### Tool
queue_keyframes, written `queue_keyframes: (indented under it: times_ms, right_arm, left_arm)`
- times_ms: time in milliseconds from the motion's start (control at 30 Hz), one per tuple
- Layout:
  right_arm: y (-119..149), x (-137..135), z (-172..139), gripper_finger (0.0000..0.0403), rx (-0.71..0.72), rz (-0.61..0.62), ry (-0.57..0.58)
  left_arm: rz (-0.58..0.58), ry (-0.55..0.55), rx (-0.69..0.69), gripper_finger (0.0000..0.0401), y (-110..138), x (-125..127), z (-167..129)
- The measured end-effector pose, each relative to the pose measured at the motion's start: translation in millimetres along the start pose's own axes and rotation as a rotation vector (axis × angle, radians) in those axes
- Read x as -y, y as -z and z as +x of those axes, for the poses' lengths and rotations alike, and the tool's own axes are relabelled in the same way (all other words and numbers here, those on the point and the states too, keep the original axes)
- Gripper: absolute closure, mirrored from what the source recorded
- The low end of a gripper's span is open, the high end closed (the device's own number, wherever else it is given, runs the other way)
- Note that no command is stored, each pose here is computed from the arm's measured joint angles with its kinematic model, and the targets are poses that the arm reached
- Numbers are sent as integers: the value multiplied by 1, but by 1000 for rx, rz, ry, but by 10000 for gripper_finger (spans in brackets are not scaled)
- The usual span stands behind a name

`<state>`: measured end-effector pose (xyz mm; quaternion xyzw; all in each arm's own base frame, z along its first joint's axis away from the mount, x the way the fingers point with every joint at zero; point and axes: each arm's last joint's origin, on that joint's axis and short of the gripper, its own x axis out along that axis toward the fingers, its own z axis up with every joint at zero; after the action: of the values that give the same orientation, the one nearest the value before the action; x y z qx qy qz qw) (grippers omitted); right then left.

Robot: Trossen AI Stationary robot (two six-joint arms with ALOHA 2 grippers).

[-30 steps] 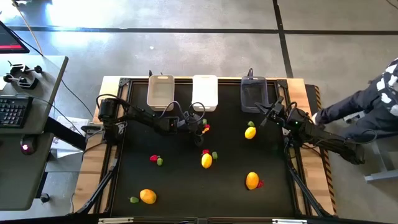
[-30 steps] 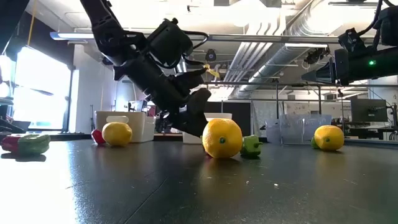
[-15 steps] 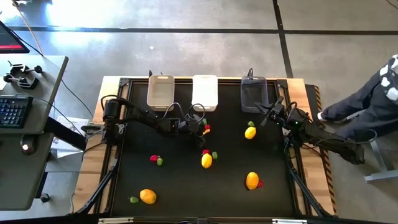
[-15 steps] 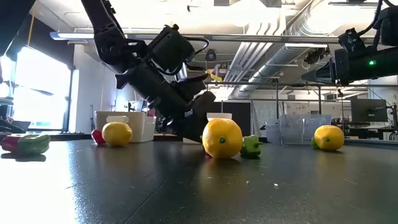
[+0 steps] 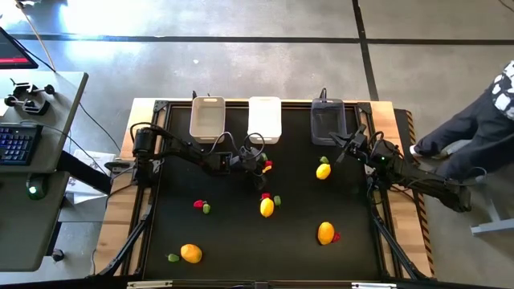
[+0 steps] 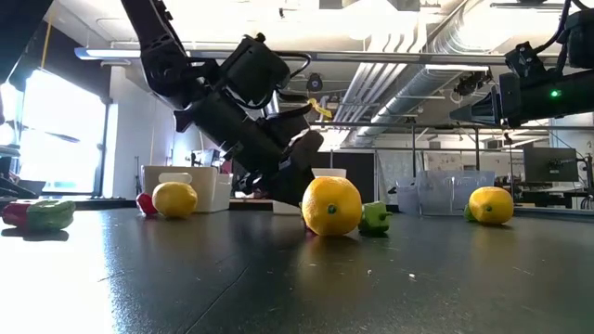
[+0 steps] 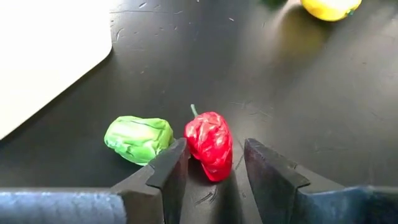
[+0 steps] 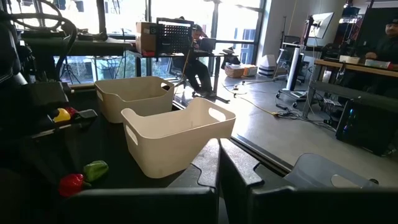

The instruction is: Sort produce into baskets

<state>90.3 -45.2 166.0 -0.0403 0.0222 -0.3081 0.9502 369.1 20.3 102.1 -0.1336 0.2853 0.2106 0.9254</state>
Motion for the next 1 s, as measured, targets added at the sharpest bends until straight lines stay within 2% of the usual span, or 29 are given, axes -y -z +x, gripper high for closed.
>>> queue_keyframes:
  times_ms: [567,733,1000]
  right_arm:
    - [0,0,0,402,0,0,0]
    - [0,0,0,402,0,0,1]
    - [0,0,0,402,0,0,1]
  left_arm:
    - [11,30,0,352,-2,-3,1]
    - [46,86,-18,371,-5,-7,3]
    - [80,112,-21,396,-6,-9,3]
